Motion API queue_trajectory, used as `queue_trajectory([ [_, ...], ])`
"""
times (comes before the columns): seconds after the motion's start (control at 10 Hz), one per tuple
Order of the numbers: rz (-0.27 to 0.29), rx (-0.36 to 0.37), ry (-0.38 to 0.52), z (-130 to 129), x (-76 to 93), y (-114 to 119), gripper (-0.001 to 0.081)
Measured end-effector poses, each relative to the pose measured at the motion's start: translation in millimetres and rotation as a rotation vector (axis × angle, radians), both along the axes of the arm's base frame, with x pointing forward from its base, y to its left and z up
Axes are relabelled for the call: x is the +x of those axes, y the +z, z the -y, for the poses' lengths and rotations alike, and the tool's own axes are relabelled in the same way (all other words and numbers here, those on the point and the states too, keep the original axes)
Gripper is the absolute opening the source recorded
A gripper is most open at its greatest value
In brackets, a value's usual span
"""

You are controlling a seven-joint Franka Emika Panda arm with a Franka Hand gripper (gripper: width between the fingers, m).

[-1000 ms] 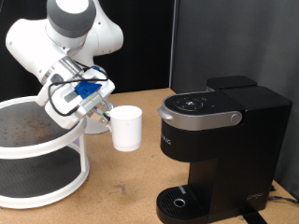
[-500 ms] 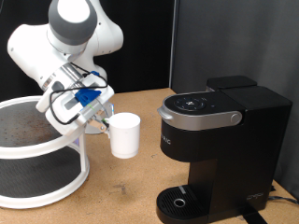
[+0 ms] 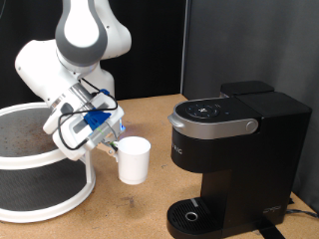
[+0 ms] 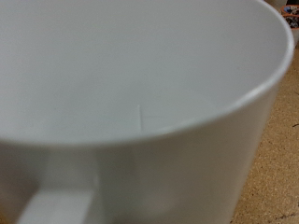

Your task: Make a cup of coffee with the keurig machine

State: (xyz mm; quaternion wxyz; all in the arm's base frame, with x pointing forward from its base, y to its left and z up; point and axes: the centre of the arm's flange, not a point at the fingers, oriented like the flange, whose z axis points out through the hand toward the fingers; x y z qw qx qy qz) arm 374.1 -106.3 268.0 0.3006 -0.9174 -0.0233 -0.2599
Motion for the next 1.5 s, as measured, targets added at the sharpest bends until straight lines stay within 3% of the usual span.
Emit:
queue_trajectory([
  [0.8,-0.006,-0.037,-0.023,-34,30.7,-41,0.0074],
  [1.2,0.010,-0.018,-0.027,-62,54.7,-50,0.0074],
  [1.5,0.013,-0.010,-0.003,-85,60.6,-57,0.0074],
])
